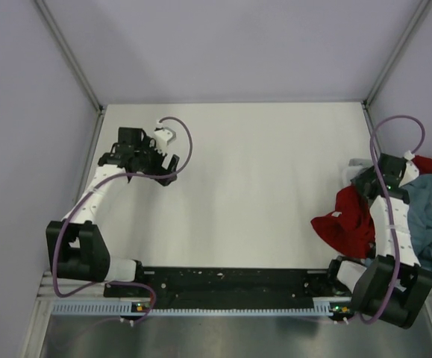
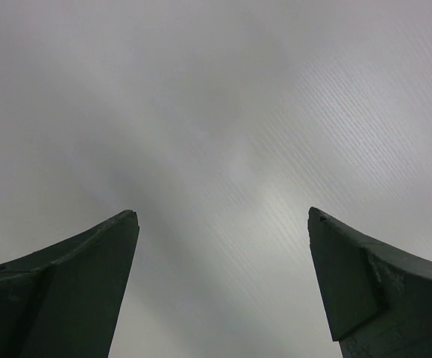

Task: Fold and stack the t-shirts
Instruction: Grab crumpled tshirt from bin with the right arm

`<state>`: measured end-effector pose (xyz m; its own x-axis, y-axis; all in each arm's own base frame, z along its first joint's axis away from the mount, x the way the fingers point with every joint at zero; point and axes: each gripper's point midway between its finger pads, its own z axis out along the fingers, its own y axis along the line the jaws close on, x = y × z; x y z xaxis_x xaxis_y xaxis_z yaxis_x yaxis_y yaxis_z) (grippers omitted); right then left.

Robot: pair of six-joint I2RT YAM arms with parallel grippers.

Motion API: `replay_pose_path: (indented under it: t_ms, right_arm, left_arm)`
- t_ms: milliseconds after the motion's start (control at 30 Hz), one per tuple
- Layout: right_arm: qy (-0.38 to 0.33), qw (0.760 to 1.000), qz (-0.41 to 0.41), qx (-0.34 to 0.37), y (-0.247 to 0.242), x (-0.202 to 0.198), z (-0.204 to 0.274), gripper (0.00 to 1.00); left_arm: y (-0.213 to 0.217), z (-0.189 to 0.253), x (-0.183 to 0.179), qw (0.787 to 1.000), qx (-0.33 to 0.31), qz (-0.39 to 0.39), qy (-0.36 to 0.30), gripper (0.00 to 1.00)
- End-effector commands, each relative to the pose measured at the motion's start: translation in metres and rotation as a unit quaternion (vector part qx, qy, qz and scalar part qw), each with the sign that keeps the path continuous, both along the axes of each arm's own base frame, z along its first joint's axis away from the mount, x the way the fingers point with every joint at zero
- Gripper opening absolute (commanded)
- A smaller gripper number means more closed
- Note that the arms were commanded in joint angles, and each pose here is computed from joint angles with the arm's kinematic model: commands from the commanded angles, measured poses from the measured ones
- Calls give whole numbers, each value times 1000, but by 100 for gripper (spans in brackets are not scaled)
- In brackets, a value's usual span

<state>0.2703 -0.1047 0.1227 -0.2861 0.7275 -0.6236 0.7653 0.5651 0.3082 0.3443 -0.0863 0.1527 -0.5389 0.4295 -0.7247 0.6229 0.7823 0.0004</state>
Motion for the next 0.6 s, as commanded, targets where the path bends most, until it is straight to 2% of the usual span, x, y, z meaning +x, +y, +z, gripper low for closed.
replay_pose_path:
  t_ms: [0,33,100,133,167,200,367,467,567]
  right_arm:
    - [-29,1000,-9,5,-7,17,-4,53]
    - [-25,1000,-8,7,-7,17,-8,52]
    - [-20,1000,-5,15,-6,19,-15,38]
    - [-26,999,0,19,-5,21,-14,26]
    - [-31,999,8,21,-4,23,-12,8]
    - [-38,999,17,23,-2,25,-7,0]
    - [-91,995,15,-34,-10,19,52,0]
    - [-149,984,-2,-102,-22,8,121,0]
    - [-230,958,-12,-169,-25,-9,203,0]
  left_arm:
    - [-2,10,6,1000,0,-10,-8,99]
    - [-1,7,6,1000,2,-11,-6,99]
    - [0,7,6,1000,5,-9,-6,99]
    - [0,7,6,1000,5,-10,-6,99]
    - [0,6,6,1000,7,-9,-6,99]
    - [1,6,6,1000,8,-9,-6,99]
    - [2,8,5,1000,11,-9,-8,99]
    - [3,11,5,1000,13,-7,-13,99]
    - [3,16,4,1000,14,-10,-19,99]
